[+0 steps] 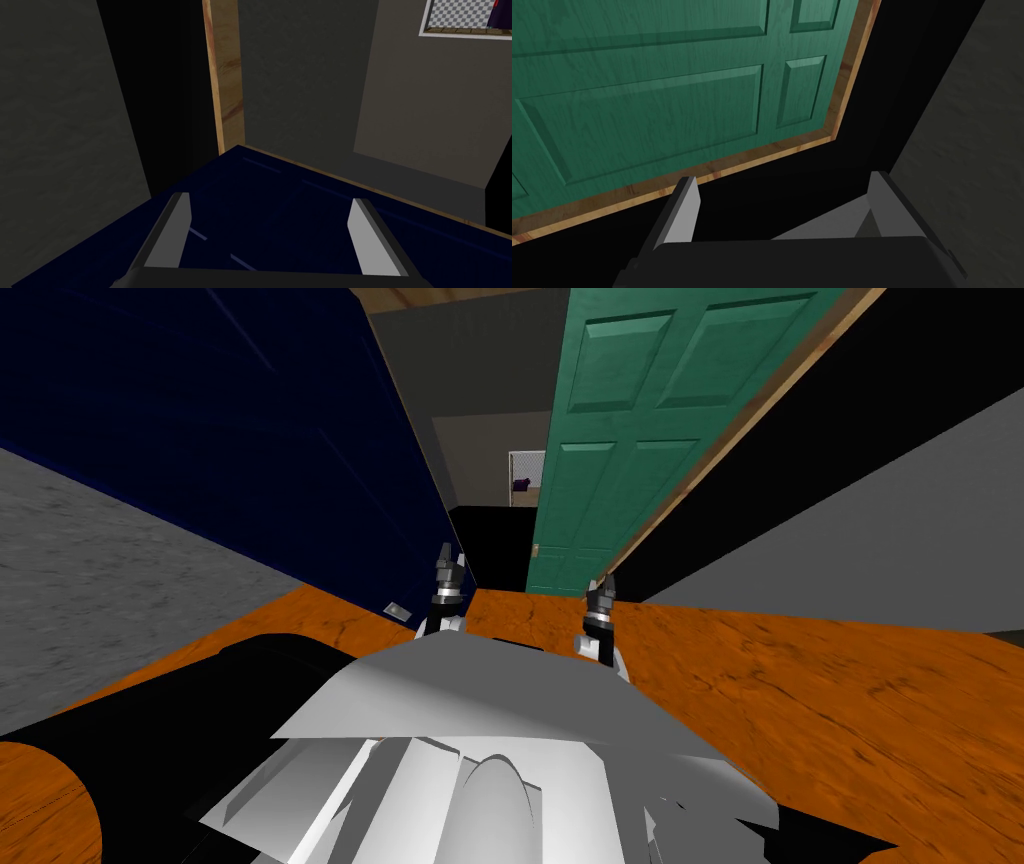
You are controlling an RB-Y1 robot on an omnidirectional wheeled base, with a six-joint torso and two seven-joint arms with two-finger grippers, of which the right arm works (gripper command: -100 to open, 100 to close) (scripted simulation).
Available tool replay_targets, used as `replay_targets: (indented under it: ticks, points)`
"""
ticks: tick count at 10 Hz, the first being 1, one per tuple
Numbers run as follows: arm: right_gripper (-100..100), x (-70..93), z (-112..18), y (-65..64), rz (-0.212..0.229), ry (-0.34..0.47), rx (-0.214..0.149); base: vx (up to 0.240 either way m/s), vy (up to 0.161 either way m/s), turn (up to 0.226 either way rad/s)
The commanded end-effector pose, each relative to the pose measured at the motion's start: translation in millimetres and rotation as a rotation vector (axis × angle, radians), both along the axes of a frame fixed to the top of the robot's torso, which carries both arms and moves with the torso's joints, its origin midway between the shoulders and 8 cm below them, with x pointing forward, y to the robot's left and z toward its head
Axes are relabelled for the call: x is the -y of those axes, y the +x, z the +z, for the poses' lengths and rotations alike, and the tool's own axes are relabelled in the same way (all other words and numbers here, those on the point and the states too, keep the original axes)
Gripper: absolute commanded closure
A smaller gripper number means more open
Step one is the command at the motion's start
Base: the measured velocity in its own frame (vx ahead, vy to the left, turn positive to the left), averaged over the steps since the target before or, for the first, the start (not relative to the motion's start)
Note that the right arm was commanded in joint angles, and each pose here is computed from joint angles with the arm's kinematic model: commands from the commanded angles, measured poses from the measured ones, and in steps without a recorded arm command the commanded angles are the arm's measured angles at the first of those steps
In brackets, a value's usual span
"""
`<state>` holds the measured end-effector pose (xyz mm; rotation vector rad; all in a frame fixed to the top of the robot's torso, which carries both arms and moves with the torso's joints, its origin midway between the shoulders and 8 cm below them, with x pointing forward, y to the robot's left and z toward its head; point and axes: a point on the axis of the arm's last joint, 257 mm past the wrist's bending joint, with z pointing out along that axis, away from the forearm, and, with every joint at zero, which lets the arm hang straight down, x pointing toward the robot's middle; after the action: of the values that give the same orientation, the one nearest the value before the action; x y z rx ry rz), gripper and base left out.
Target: Pull the door open
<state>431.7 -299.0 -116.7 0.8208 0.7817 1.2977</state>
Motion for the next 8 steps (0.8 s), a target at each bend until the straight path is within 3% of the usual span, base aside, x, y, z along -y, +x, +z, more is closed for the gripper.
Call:
replay_targets:
  ticks: [1,7,8]
  points:
    - [-100,0.2,-11.6,5.3,0.004,0.003,-0.022,0.114,0.035,0.038]
    - [-100,3.1,-59.8,22.5,0.018,0.013,-0.104,0.104,0.047,0.041]
    - [-100,3.2,-60.1,22.5,0.018,0.013,-0.105,0.070,0.023,0.011]
